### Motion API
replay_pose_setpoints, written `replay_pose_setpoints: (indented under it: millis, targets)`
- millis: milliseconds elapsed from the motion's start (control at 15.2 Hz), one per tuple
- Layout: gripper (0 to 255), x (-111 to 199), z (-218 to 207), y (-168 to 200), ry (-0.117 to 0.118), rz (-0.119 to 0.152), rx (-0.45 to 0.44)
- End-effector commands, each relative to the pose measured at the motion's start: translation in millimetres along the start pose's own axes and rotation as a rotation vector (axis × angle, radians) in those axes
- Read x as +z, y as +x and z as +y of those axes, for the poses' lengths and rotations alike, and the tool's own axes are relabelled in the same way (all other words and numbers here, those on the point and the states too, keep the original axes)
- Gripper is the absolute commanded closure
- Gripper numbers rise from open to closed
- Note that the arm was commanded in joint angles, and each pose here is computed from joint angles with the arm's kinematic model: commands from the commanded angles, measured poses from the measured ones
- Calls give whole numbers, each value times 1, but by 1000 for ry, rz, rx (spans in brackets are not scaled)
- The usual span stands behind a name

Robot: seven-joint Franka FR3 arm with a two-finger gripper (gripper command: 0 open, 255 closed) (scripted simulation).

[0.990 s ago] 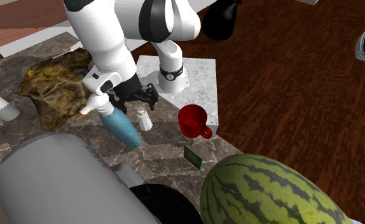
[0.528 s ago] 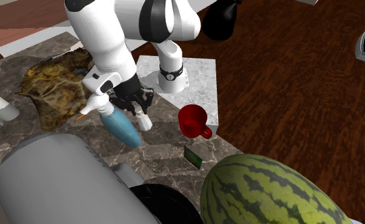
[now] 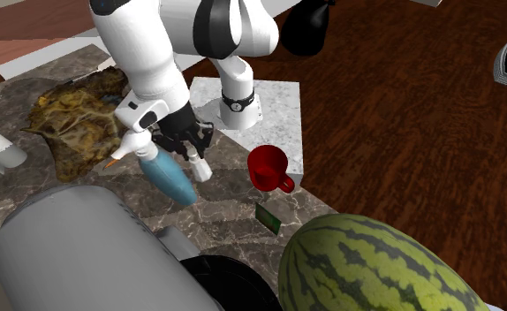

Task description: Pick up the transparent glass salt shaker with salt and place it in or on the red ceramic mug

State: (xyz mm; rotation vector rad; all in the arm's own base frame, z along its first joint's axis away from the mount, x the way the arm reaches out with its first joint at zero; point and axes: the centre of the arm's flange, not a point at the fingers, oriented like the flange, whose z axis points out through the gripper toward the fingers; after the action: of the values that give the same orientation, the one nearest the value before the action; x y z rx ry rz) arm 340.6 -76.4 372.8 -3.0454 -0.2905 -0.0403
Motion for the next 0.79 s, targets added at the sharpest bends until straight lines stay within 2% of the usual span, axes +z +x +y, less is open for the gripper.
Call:
replay_pose_setpoints:
  millis: [0,726]
  targets:
    - [255,4,-2,-3,10,-27,0]
    - [255,-54,-7,-1,10,-27,0]
